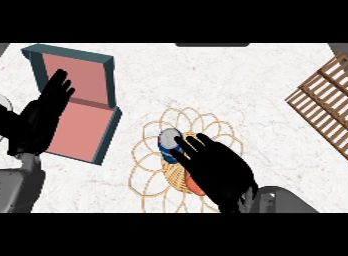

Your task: Pick the squash from the placemat and place it in the tiered shelf

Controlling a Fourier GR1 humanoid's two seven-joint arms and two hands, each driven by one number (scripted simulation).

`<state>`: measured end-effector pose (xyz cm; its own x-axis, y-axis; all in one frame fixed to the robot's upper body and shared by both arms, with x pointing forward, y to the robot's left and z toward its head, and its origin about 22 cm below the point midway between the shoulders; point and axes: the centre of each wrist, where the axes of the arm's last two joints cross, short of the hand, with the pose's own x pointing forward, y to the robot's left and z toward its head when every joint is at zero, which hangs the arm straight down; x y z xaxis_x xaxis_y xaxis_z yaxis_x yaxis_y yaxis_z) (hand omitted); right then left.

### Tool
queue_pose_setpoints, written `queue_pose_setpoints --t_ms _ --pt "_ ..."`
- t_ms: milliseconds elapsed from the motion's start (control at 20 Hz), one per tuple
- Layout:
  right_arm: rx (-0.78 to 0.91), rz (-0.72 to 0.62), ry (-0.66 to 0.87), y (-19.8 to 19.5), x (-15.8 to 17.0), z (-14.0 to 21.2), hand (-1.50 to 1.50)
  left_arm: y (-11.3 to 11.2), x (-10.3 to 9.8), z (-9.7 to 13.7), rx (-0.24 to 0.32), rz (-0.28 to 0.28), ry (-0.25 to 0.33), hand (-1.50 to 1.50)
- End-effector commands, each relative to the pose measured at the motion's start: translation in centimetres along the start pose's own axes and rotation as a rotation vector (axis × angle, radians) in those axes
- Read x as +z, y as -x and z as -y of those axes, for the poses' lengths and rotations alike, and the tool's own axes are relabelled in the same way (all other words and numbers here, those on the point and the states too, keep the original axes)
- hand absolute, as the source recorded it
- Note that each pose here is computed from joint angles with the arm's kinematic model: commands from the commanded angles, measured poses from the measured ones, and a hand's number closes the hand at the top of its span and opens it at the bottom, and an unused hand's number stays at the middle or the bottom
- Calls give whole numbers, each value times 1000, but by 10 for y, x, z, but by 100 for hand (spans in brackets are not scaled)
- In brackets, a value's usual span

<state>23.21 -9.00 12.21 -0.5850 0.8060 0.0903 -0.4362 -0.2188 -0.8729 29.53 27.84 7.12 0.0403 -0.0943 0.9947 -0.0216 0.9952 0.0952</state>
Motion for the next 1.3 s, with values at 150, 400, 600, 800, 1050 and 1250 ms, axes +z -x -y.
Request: queue_pose_setpoints --t_ms 150,400,600,800,1050,1250 --pt "-6 7 12 3 -10 -21 -150 1 -3 -2 7 2 -19 0" --pt "-16 1 -6 -6 -24 -19 -150 5 -4 -9 18 8 -1 0" --pt "-25 -13 -13 -1 -37 -48 -150 1 -5 -3 16 -6 5 0" --pt "-55 -6 -25 -4 -44 -47 -150 12 1 -4 -3 -2 -2 0" --pt "-38 -6 -79 16 -63 -60 150 23 1 0 -1 -7 -7 0" --pt "-16 30 -74 -3 -65 -77 150 7 9 3 4 1 6 0"
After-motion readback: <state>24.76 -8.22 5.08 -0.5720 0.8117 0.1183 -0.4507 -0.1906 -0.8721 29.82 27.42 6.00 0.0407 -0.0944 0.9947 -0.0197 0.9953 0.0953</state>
